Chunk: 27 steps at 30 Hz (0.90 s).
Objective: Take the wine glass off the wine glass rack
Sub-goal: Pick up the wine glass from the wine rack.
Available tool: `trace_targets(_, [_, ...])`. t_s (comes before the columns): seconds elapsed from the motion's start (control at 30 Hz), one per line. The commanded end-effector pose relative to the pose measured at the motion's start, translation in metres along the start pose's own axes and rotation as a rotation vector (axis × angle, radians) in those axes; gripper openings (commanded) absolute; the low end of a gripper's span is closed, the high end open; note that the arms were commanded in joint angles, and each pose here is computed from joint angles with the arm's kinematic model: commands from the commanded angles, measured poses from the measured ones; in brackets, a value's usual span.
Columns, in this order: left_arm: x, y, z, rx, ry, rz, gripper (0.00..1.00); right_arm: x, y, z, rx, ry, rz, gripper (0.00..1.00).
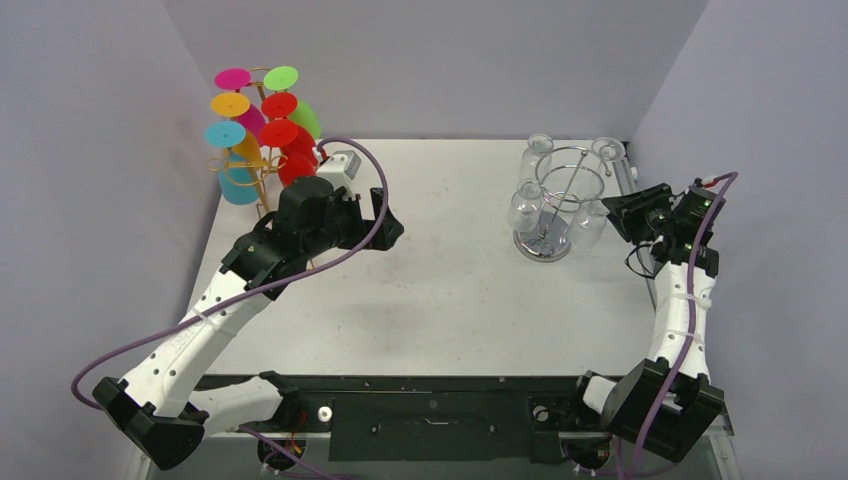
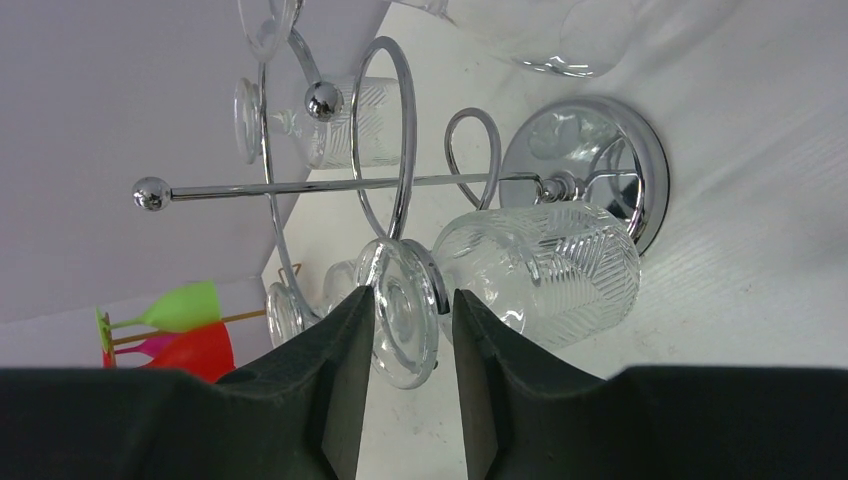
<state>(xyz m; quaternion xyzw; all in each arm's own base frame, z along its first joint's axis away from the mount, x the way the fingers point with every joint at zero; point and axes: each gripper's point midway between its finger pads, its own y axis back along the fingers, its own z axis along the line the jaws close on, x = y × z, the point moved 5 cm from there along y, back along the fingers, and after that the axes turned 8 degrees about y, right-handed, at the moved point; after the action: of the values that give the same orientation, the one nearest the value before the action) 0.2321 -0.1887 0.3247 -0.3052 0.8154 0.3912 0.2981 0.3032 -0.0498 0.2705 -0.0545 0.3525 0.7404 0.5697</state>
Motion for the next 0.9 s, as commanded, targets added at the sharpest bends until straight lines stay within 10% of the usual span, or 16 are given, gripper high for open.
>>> trace_targets(0.0, [-0.012, 0.001, -0.007, 0.044, 0.002, -0.054, 0.96, 0.001, -0.005, 0.002, -0.036, 0.011, 0.002, 0.31])
trace_targets(0.87, [-0.011, -0.002, -0.005, 0.036, 0.015, -0.049, 0.96, 0.004, 0.004, 0.002, 0.004, 0.042, -0.009, 0.05])
